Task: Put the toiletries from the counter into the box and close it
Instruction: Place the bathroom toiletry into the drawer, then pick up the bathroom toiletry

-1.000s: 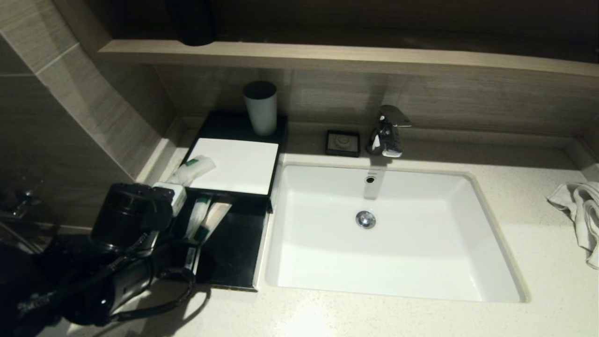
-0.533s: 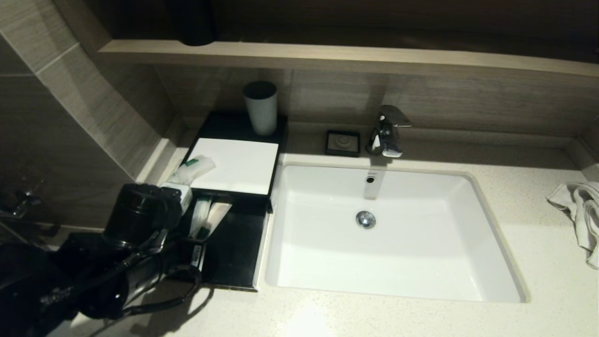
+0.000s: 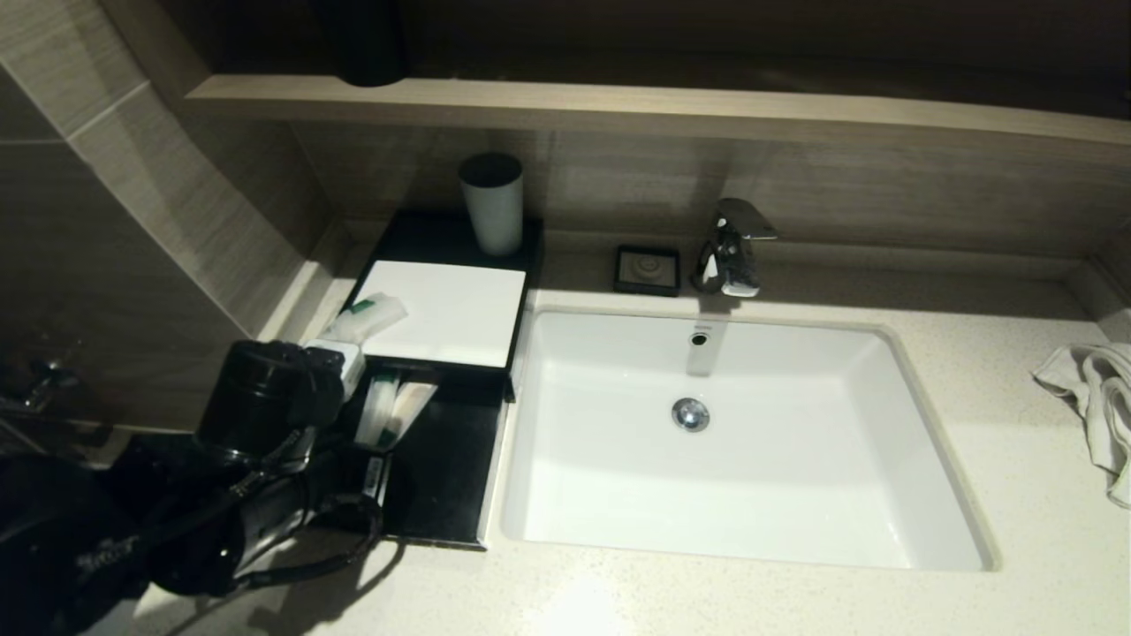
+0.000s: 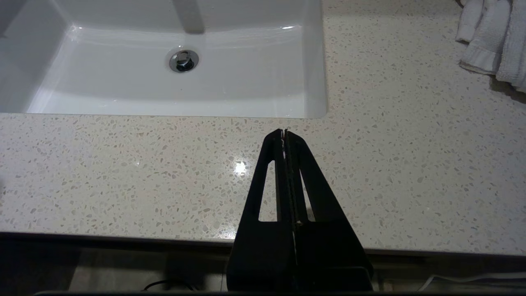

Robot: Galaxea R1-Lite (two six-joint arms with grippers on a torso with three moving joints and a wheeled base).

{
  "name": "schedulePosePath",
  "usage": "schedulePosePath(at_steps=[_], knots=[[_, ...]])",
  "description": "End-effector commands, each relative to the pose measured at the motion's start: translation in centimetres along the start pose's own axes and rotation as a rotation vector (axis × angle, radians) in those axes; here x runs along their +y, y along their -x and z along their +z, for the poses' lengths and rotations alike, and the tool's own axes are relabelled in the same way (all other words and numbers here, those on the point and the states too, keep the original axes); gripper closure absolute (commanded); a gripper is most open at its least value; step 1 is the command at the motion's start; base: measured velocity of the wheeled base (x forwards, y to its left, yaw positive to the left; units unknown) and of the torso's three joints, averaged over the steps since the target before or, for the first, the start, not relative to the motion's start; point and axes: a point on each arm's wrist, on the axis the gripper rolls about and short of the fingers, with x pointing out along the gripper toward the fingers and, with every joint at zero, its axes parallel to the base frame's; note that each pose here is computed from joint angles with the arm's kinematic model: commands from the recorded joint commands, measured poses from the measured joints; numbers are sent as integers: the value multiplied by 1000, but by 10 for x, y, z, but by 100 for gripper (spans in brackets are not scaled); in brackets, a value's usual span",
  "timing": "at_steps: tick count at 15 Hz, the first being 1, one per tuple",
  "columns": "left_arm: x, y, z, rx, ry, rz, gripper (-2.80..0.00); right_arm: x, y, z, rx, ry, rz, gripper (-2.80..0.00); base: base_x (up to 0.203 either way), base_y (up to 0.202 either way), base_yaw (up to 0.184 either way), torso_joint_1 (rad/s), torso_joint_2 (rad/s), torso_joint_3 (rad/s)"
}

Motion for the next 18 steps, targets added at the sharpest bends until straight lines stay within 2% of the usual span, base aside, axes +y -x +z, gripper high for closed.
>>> schedulePosePath(at_steps=[1, 3, 7, 10, 11, 16, 18], knots=[[1, 3, 2, -16, 8, 2, -280, 0, 0, 0, 1, 0, 0, 0, 0, 0, 0, 0, 0, 0], [4, 11, 8, -59, 28, -3, -280, 0, 0, 0, 1, 0, 0, 0, 0, 0, 0, 0, 0, 0], [18, 42, 33, -197, 91, -15, -280, 0, 0, 0, 2, 0, 0, 0, 0, 0, 0, 0, 0, 0], [27, 63, 38, -248, 116, -19, -280, 0, 0, 0, 2, 0, 0, 0, 0, 0, 0, 0, 0, 0], [30, 67, 39, -258, 123, -16, 0, 0, 0, 0, 2, 0, 0, 0, 0, 0, 0, 0, 0, 0], [60, 62, 49, -278, 184, 109, 0, 0, 0, 0, 1, 0, 0, 0, 0, 0, 0, 0, 0, 0], [72, 57, 54, -275, 181, 130, 0, 0, 0, 0, 1, 0, 0, 0, 0, 0, 0, 0, 0, 0]])
